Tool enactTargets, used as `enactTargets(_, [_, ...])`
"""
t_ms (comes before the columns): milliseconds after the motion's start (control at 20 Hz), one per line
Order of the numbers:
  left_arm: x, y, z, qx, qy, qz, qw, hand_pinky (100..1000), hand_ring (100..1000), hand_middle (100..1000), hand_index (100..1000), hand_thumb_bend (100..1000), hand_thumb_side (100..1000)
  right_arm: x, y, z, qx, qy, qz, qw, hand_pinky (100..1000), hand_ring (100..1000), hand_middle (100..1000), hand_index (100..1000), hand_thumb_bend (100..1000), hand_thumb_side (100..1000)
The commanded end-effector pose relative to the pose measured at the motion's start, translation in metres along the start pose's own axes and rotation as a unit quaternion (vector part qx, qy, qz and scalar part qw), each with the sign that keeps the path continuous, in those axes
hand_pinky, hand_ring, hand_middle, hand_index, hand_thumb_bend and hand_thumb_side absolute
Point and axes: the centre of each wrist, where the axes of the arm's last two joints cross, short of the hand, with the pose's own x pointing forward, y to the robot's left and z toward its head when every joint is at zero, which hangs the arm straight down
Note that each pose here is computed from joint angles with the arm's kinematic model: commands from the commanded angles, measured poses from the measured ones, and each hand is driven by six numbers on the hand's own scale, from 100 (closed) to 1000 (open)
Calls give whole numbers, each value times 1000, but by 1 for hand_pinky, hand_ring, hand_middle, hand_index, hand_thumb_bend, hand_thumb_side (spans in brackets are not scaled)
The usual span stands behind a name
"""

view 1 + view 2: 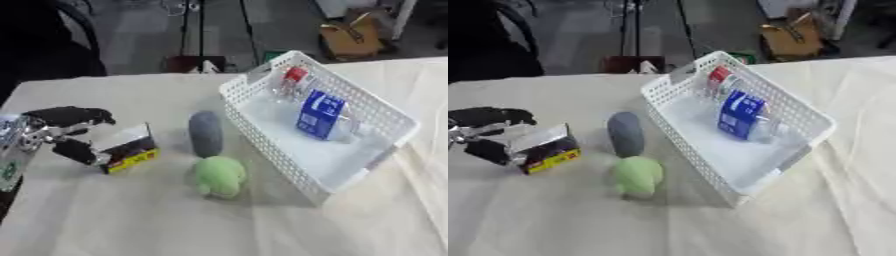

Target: Pick up objects on the table and place them in the box.

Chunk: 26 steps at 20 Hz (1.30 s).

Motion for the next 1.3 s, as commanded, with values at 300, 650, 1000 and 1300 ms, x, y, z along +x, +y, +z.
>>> enactTargets(300, [-11, 7, -1, -8, 20, 4, 1000, 948, 1000, 1000, 1000, 499, 808, 5, 0, -8, -10, -11, -12, 1000, 750, 740, 682, 799, 100, 1000])
enactTargets(650, [-14, 0, -6, -26, 19, 9, 999, 945, 1000, 1000, 1000, 485, 820, 5, 1, -8, -10, -10, -12, 1000, 750, 740, 682, 799, 100, 1000])
enactTargets(1000, [-15, -2, -8, -29, 23, 6, 999, 929, 1000, 973, 889, 415, 802, 5, 0, -9, -10, -10, -12, 1000, 750, 740, 681, 799, 100, 1000])
enactTargets(1300, [-16, -3, -9, -30, 20, 4, 999, 913, 981, 926, 818, 362, 786, 5, 0, -9, -10, -9, -12, 1000, 750, 741, 681, 799, 100, 1000])
